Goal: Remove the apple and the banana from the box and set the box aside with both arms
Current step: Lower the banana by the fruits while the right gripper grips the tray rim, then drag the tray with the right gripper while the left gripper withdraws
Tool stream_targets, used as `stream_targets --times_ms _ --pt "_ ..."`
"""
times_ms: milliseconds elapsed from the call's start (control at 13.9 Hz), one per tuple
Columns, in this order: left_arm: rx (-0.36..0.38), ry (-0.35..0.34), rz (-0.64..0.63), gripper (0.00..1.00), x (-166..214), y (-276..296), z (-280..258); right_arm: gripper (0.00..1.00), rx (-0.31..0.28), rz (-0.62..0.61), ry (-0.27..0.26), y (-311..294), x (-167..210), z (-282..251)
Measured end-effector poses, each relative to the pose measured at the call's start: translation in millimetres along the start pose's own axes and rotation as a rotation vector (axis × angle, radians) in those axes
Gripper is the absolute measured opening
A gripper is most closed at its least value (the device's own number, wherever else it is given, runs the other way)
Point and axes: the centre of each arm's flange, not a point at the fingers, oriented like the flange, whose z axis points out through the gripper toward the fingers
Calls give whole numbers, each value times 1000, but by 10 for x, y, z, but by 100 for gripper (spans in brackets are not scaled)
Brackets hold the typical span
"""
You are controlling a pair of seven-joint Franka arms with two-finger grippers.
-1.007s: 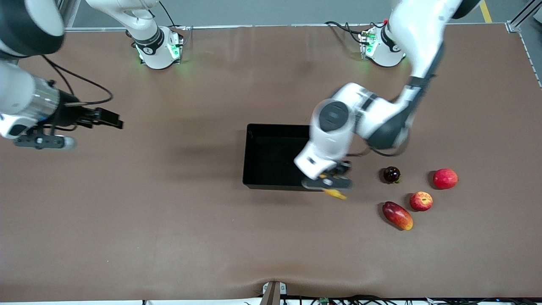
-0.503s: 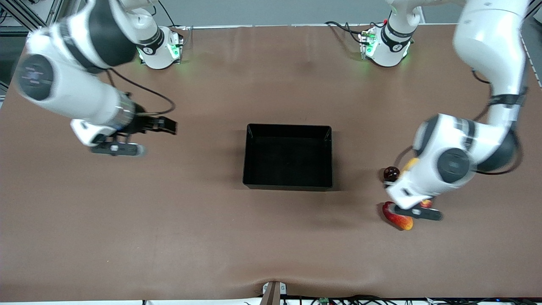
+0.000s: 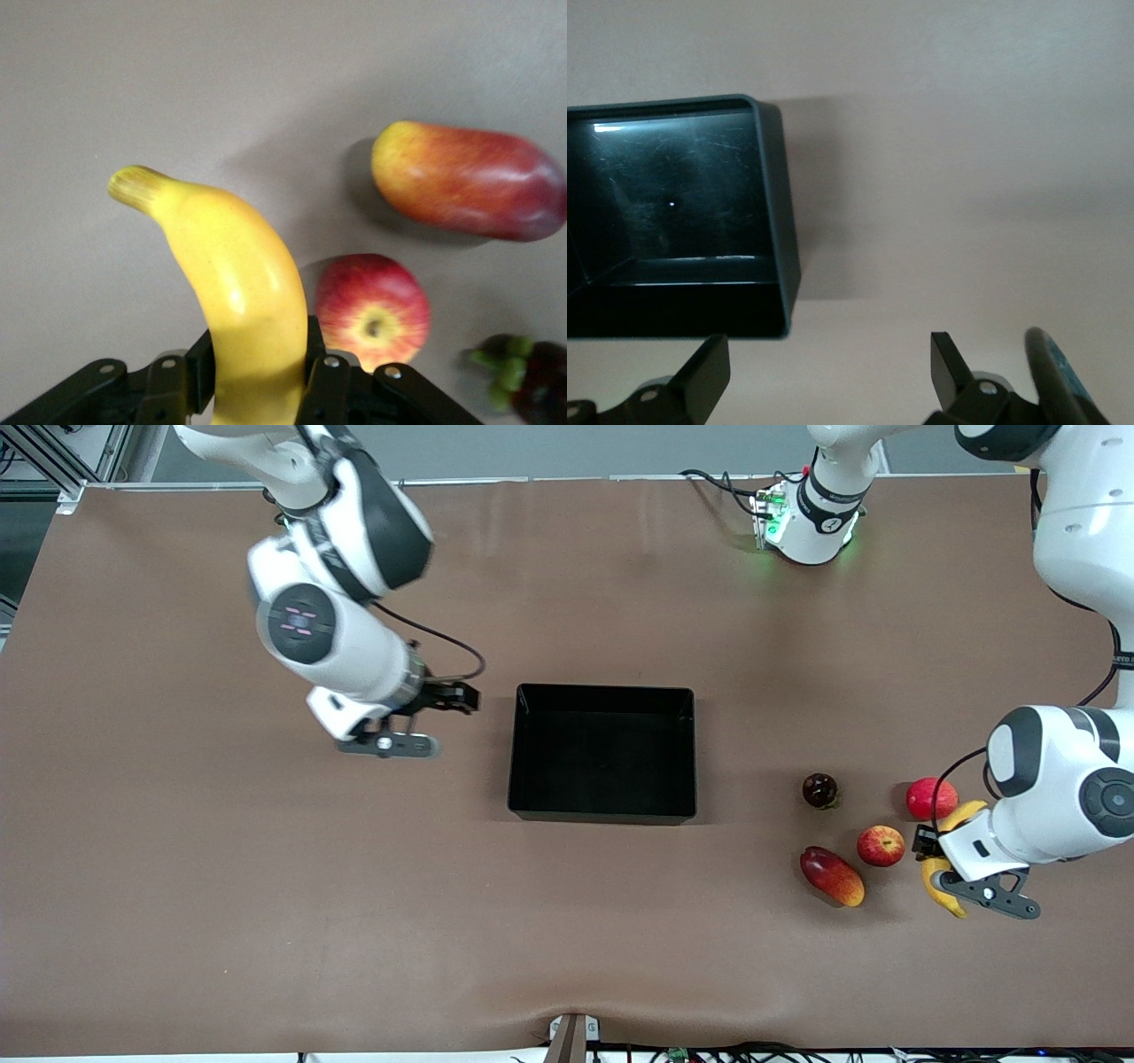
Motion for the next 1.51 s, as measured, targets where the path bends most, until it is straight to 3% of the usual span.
stream_targets --times_ms 575,791,935,1366,1510 --pt "-7 30 217 37 -73 -145 336 100 12 17 51 -538 179 1219" --pt "-19 48 223 37 -118 -186 666 100 -12 25 46 -547 238 1586" --pt "-30 54 217 37 -154 -202 851 94 -26 25 42 -526 260 1692" --pt "-23 108 205 38 -124 -197 1011 31 -26 70 48 -533 273 1698" --pt "-16 119 203 53 -123 -217 1007 9 -22 84 52 -549 271 1685"
